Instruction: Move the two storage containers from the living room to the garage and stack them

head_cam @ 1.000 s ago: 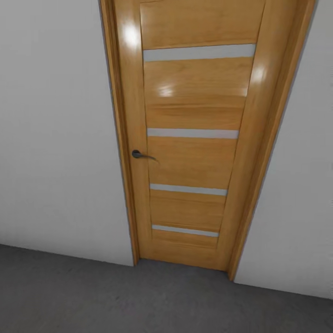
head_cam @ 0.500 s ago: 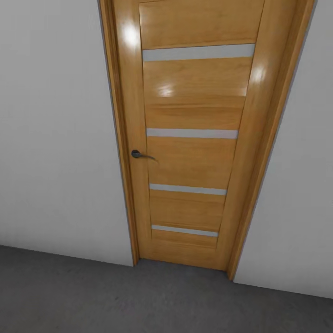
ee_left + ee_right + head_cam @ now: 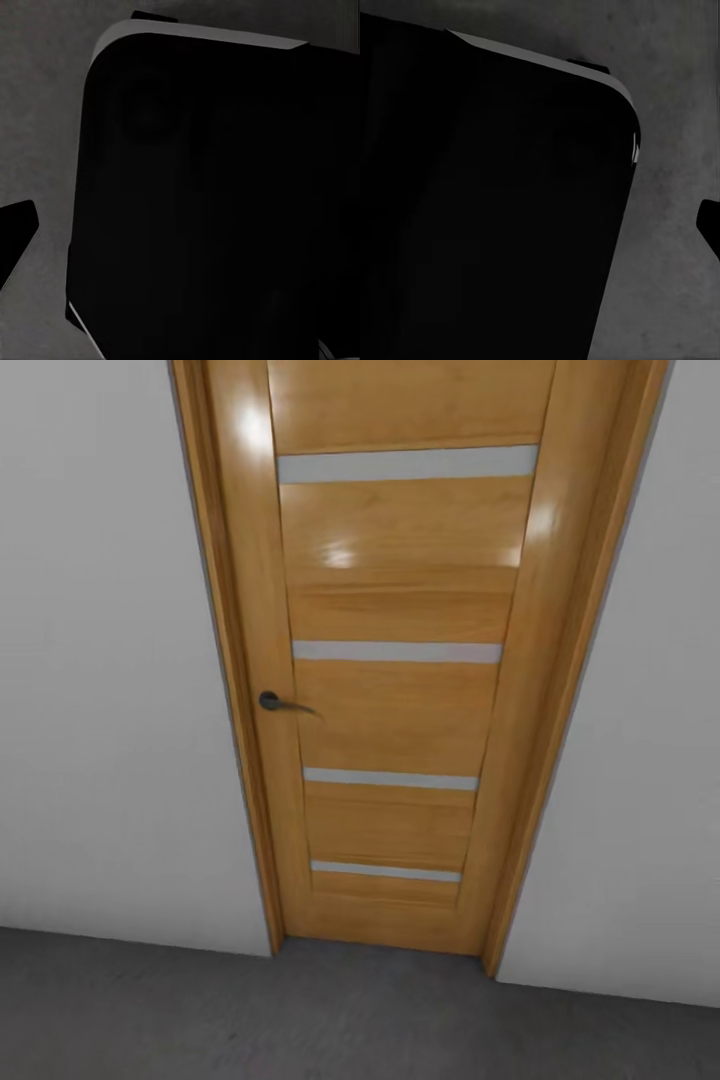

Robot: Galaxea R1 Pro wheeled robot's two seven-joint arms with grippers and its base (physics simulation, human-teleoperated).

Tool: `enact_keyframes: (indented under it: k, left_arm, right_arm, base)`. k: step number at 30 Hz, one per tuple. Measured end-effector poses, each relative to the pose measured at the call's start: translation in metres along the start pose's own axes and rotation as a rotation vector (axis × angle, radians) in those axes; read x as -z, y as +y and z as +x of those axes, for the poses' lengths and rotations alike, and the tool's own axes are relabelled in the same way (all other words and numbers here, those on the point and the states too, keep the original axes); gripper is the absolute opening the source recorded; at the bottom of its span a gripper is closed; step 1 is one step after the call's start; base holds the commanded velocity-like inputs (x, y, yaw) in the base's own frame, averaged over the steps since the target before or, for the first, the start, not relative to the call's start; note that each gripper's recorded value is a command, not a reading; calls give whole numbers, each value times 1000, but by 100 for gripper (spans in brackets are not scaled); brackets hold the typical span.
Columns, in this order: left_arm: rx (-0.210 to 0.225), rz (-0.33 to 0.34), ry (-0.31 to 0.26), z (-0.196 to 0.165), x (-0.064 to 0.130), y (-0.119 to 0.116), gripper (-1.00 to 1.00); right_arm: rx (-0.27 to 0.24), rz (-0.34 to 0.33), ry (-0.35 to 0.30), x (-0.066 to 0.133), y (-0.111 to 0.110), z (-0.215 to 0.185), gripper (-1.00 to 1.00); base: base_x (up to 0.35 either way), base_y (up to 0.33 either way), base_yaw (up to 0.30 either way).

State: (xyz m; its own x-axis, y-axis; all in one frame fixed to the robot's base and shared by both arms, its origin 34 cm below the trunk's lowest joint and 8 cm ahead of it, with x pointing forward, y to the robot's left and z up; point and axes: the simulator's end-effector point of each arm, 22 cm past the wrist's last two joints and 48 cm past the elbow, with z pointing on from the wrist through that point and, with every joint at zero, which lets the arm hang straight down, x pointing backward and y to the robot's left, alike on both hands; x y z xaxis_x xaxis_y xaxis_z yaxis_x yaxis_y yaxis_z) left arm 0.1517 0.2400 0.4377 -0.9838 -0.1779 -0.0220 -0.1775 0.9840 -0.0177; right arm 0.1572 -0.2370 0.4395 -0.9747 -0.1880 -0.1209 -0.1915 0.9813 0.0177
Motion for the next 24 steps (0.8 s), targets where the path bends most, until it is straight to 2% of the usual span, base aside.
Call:
enact_keyframes:
  k: [8, 24]
  left_arm:
    - [0, 0, -1, 0, 0, 0, 100]
    - [0, 0, 0, 0, 0, 0, 100]
  right_arm:
    - [0, 0, 0, 0, 0, 0, 100]
    - [6, 0, 2, 0, -1, 0, 100]
  base:
    - [12, 0, -204]
    - [19, 12, -15]
